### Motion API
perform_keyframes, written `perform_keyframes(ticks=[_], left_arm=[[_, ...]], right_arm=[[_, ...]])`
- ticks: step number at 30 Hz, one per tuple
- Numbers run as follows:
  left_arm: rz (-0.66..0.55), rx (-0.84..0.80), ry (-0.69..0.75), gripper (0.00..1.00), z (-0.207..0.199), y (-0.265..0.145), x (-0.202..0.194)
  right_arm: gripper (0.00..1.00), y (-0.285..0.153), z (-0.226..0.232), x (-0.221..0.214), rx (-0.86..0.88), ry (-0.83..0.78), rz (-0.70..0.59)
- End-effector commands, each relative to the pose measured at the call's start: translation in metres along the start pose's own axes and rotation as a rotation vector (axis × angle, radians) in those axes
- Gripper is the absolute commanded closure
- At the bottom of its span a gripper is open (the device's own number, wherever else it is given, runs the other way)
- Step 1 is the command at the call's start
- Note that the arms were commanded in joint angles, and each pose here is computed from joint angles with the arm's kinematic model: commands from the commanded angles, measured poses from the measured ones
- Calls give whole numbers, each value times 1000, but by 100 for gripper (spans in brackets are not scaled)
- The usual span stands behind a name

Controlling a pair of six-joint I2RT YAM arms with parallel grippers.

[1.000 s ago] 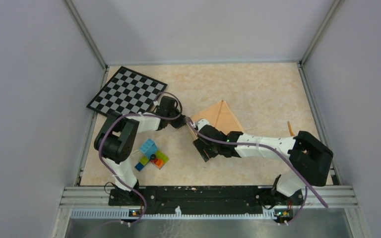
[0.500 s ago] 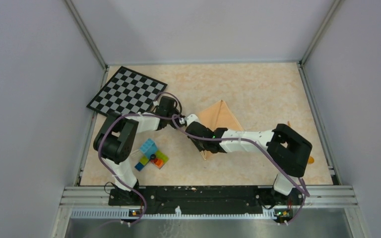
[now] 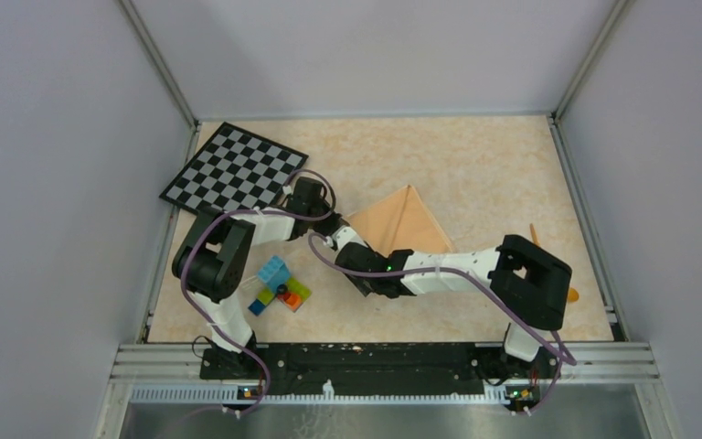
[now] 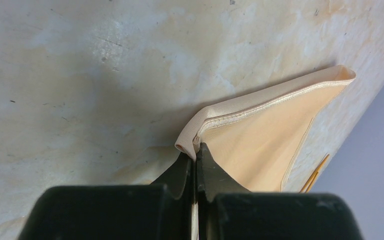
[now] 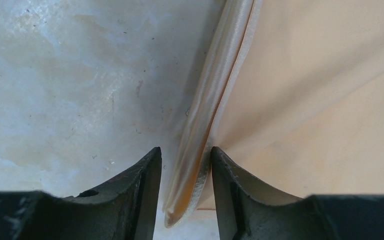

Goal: Fold the napkin into a case and place the utensils inside
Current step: Pick up the upper triangle-folded napkin from the center of the board, then turn over the upper triangle folded napkin at the center of the board.

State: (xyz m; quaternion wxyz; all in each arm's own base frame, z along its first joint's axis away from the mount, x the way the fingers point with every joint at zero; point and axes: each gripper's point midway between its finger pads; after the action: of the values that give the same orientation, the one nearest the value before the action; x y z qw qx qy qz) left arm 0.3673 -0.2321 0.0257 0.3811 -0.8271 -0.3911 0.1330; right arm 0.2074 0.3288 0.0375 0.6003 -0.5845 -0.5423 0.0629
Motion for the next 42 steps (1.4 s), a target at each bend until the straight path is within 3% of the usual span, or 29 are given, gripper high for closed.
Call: perform_keyframes(ticks=[1,10,14,19,24,33,39,42], left_arm=[[-6,141,18,100,42,0,-1],[-16,137,31,100,39,-3,3],[-21,136,38,100,37,-4,5],[-36,131,58,100,32,-8,8],[-60,84,136,100,9,-25,16],[-207,-71,193,100,-54,-114,44],[-515,-158,351,100,-106,-222,88],[-586,-217,470,100,-150,-251,99]], right_arm=[[59,-5,-1,3,-28,-6,-15],[59,13,1,-28,-53,-8,37],[69,14,-9,-34,-116,6,43],[100,14,-24,-33,-211,32,35],[100,-14,-20,3,-148,72,-54],[100,-82,24,86,236,267,-294],[100,-156,79,171,732,402,-547],[100,-194,84,195,960,463,-644]])
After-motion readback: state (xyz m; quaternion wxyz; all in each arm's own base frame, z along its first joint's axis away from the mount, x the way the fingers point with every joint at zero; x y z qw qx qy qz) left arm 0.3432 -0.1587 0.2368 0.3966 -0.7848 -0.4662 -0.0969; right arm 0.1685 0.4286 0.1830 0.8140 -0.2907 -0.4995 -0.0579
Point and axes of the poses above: each gripper's point midway between its finger pads, its own y axis out along the fingers, its own z axis along the line the jaws close on, x = y × z, and after that the axes turned 8 degrees about -y, right-handed
